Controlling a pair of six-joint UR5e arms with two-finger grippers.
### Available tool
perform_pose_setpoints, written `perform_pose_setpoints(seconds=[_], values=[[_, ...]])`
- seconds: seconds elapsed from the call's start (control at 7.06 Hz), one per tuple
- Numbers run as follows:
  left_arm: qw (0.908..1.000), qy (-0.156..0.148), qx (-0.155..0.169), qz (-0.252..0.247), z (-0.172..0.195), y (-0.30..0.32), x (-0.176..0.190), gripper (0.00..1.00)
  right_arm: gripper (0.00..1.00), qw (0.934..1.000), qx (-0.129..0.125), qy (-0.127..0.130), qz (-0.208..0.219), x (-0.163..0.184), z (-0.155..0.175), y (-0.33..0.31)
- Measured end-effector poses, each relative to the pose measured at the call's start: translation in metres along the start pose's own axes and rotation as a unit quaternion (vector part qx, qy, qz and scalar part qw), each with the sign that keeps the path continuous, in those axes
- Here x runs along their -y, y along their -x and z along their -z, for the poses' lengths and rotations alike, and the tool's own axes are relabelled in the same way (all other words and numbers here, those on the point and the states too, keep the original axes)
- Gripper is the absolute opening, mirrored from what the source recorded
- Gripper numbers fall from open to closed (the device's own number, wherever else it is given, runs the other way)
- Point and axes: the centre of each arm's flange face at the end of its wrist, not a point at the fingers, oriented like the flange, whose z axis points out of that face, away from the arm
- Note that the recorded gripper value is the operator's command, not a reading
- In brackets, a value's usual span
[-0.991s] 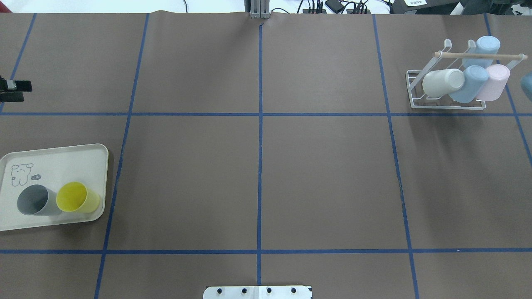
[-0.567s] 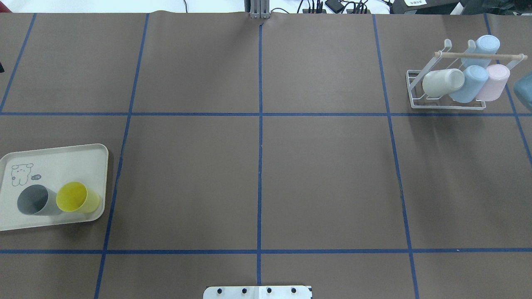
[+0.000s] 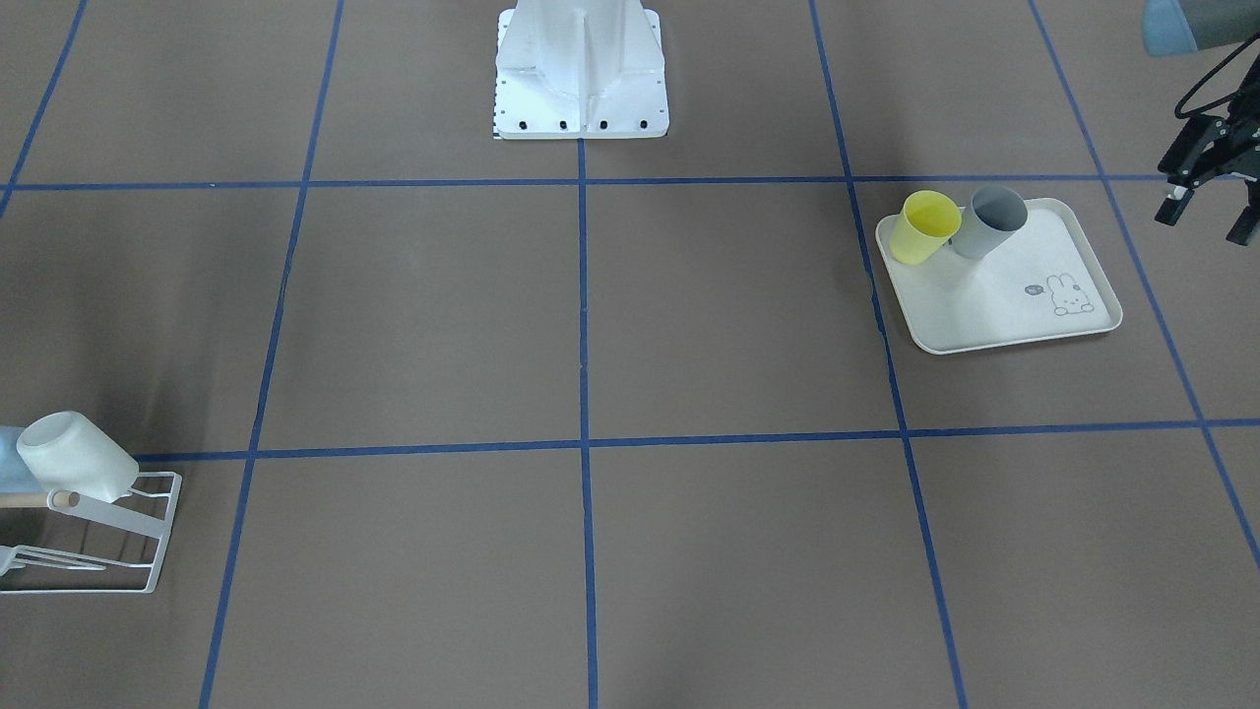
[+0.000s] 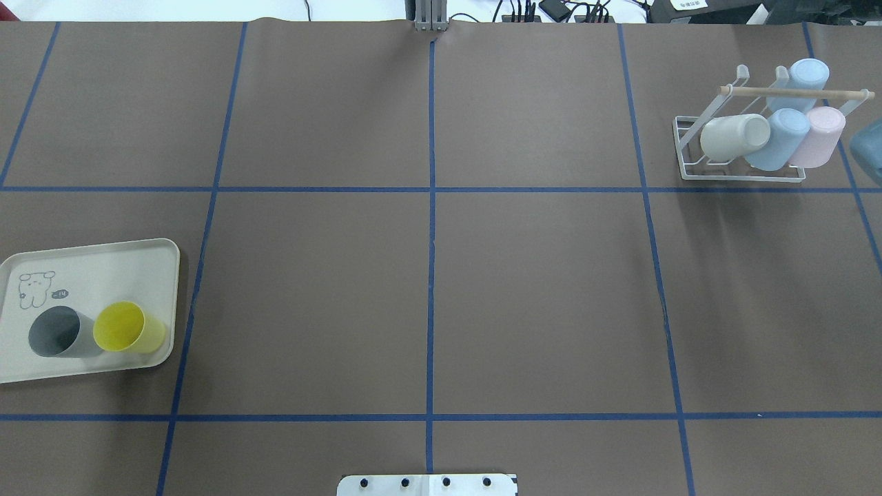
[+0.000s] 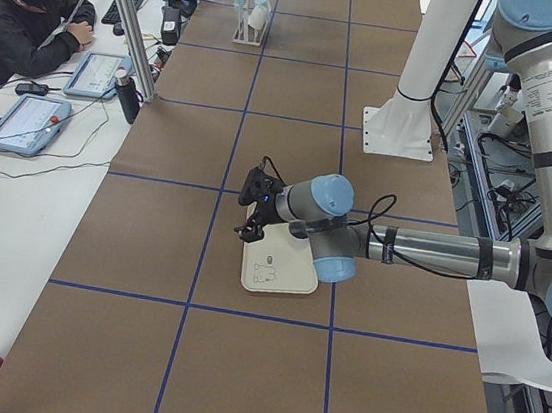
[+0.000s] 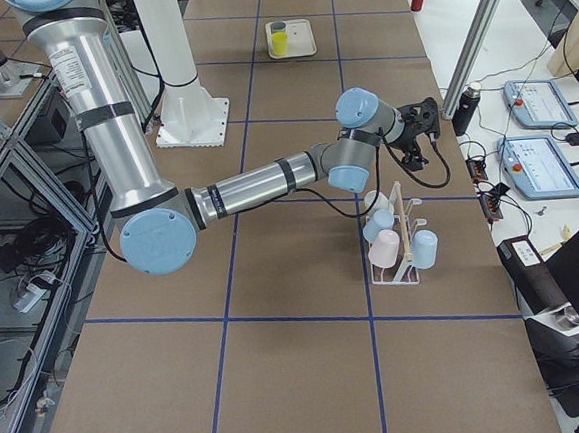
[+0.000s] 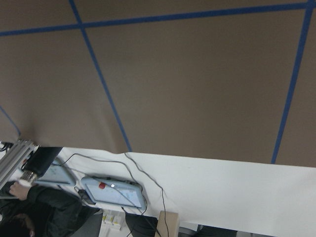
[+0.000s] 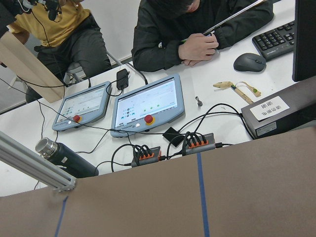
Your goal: Transfer IKEA cup to right arm and place on rack
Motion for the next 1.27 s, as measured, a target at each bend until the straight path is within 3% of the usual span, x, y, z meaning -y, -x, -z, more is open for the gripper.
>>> perform_pose_setpoints(seconds=[0.28, 0.71, 0.99, 1.27], values=[[0.9953, 0.096, 0.005, -0.01, -0.007, -0.004, -0.02, 1.0, 1.0, 0.9996, 0.022, 0.006, -0.017, -0.012, 0.001, 0.026], [0.9733, 0.228, -0.02, 0.008, -0.028, -0.024, -0.053, 1.0, 1.0, 0.9952, 0.07, 0.05, -0.045, -0.066, -0.009, 0.089], [0.9604, 0.278, -0.016, 0.006, -0.044, -0.033, -0.074, 0.99, 1.0, 0.9892, 0.102, 0.077, -0.071, -0.093, -0.009, 0.13], [0.9527, 0.303, -0.017, 0.0, -0.053, -0.041, -0.088, 0.93, 1.0, 0.9852, 0.117, 0.088, -0.09, -0.102, -0.008, 0.15]])
